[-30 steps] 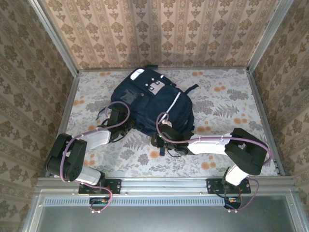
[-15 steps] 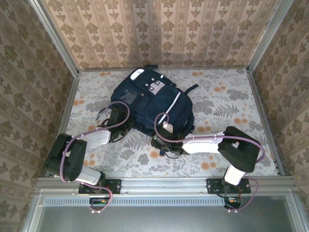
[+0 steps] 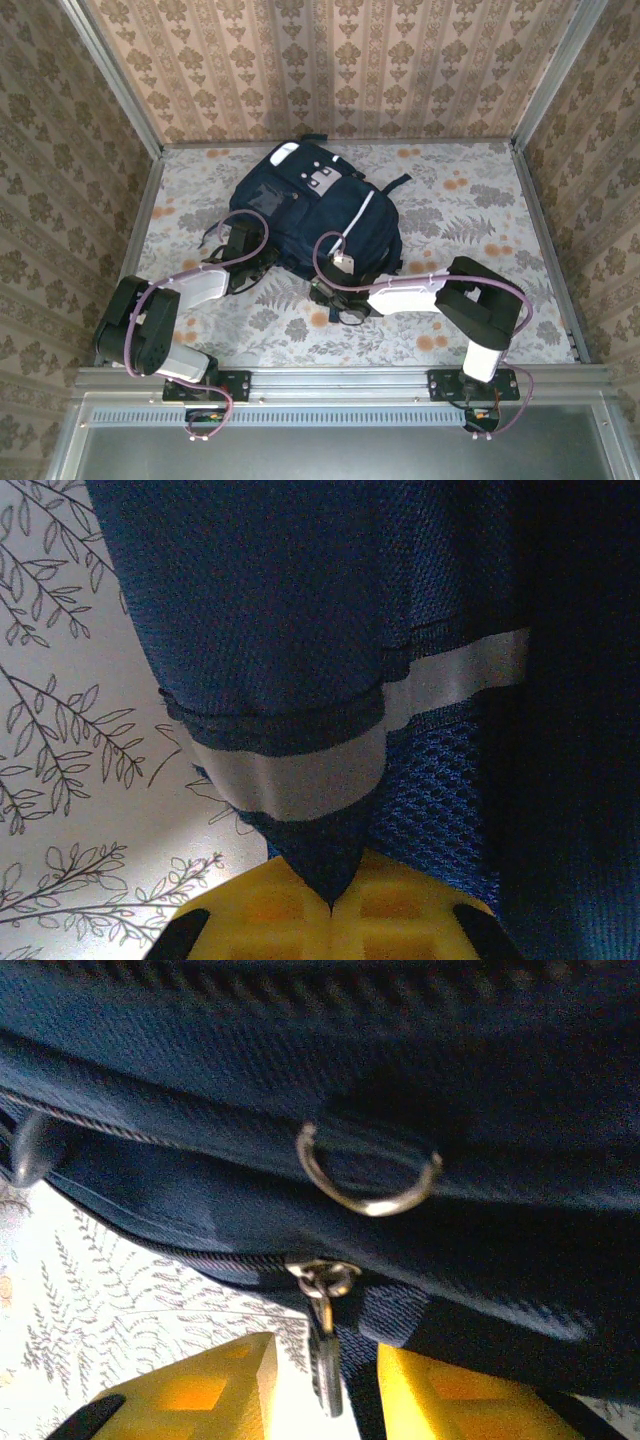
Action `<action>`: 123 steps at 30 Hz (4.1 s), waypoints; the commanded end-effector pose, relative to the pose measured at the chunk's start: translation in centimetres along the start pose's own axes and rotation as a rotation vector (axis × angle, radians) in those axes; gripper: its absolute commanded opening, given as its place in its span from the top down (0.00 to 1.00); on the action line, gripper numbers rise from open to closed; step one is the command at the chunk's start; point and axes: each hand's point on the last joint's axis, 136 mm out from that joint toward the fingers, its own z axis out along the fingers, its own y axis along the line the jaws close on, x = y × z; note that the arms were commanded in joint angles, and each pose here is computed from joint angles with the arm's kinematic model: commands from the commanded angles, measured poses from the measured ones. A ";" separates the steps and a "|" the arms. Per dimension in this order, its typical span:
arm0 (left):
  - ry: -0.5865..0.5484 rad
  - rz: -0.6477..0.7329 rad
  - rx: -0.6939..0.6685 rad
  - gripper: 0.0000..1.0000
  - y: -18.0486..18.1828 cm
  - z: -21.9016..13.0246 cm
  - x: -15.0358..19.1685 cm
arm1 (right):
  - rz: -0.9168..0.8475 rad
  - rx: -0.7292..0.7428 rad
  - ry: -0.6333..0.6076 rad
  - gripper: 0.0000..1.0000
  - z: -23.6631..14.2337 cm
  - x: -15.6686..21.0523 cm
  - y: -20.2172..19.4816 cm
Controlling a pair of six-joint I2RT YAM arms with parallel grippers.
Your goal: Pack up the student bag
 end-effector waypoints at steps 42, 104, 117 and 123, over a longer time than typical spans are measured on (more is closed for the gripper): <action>-0.039 -0.040 -0.071 1.00 2.1 -0.1 -2.9 | -0.338 -0.005 0.026 1.00 -5.3 -1.5 -7.1; 0.182 0.118 0.122 0.72 -1.4 1.2 1.9 | -0.314 -0.479 0.141 1.00 -2.9 2.0 6.5; 0.180 0.103 0.052 0.97 0.3 1.8 0.9 | -0.390 -0.263 0.174 1.00 -3.1 2.3 1.8; 0.172 0.074 0.031 1.00 1.2 1.7 0.1 | -0.443 -0.183 0.188 1.00 -4.3 2.5 -0.8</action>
